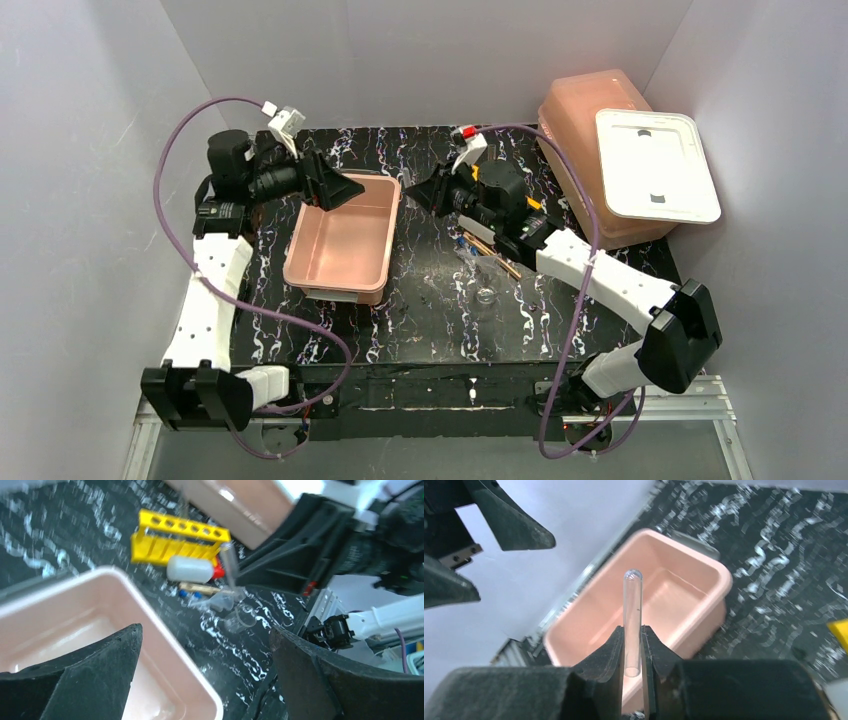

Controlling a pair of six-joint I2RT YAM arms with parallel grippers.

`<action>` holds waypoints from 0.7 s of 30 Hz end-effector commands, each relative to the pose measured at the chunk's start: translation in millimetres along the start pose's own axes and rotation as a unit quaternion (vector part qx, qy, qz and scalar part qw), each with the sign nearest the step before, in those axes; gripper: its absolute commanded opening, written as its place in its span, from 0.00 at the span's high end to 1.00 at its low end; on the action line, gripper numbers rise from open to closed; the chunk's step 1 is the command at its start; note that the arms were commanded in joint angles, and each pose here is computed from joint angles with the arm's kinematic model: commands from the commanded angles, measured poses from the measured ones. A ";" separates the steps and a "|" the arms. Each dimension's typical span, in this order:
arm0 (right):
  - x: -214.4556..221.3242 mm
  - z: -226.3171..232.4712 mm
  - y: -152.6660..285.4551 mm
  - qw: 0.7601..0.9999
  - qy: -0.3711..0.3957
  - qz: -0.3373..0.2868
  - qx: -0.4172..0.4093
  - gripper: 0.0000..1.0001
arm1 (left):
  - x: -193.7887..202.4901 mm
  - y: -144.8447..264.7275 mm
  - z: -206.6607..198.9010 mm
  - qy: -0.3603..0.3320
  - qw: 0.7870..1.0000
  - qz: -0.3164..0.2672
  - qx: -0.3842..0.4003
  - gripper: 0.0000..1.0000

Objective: Organize the chemistry lab equipment

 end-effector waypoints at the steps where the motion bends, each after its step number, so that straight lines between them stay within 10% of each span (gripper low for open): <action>1: -53.1 66.7 8.0 0.985 -0.028 -0.105 -0.134 0.95 | -33.0 10.1 -40.6 -0.074 0.990 -0.069 0.101 0.02; 9: -54.0 102.7 23.2 0.976 0.021 -0.092 -0.198 0.96 | -53.9 7.0 -44.2 -0.039 0.984 -0.164 0.064 0.02; 21: -64.2 107.7 37.0 0.967 -0.014 -0.137 -0.213 0.95 | -24.9 17.5 -77.2 -0.090 0.974 -0.137 0.154 0.02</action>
Point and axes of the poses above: each gripper's point midway between its finger pads, its own y axis back along the fingers, its own z axis along the line the jaws close on, x = y × z, the point moved 7 cm from there along y, back along the fingers, and after that the axes turned 9 degrees about -y, right-handed, at the moved point
